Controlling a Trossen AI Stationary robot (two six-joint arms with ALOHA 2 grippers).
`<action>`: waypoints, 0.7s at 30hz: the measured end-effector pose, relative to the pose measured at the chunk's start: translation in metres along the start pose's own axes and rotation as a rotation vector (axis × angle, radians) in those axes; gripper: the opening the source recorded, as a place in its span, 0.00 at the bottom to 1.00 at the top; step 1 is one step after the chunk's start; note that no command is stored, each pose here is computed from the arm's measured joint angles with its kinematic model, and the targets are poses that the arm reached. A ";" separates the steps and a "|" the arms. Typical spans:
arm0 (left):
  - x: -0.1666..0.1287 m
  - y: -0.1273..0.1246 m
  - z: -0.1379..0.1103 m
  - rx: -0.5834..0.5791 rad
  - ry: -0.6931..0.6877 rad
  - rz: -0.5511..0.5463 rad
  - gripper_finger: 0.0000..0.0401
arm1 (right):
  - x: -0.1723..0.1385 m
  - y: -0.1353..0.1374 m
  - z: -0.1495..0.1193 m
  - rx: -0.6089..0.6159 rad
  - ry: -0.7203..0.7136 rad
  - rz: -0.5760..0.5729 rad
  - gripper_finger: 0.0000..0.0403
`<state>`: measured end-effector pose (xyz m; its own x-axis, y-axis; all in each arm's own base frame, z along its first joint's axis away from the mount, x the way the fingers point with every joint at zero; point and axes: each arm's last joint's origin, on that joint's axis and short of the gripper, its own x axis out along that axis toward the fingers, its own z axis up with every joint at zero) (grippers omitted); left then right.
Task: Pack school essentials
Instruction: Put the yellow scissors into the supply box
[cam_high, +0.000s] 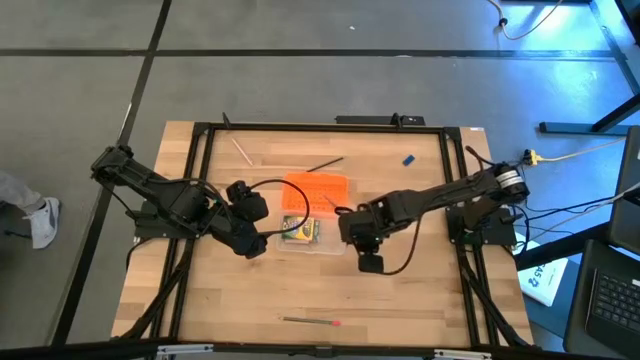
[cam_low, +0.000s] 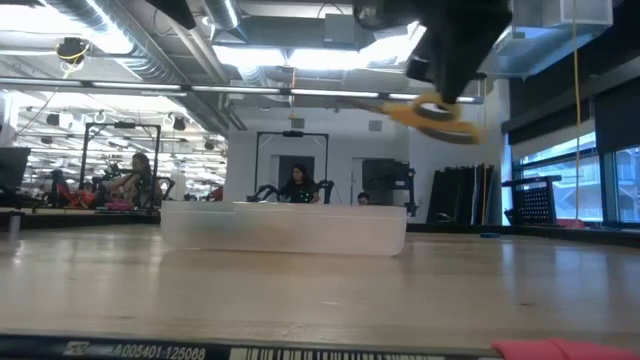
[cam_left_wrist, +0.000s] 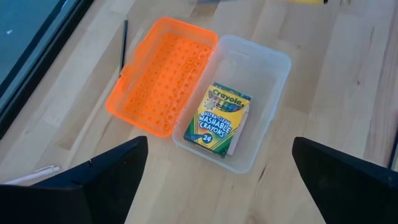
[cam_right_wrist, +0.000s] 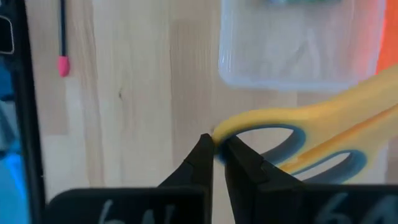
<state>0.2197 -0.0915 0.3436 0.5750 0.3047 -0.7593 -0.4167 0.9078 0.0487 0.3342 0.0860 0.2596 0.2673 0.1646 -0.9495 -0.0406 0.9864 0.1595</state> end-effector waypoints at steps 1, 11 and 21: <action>0.000 0.000 0.000 -0.007 0.000 0.000 0.98 | 0.002 0.001 0.004 -0.036 -0.009 0.003 0.06; 0.000 0.000 0.000 -0.025 0.000 0.000 0.98 | 0.022 -0.011 0.053 -0.203 -0.063 -0.010 0.06; -0.001 -0.001 -0.002 -0.031 0.005 0.000 0.98 | 0.056 -0.015 0.062 -0.316 -0.023 -0.005 0.06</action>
<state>0.2180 -0.0931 0.3433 0.5717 0.3028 -0.7626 -0.4379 0.8986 0.0285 0.4092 0.0801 0.2206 0.2899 0.1632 -0.9430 -0.3358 0.9400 0.0595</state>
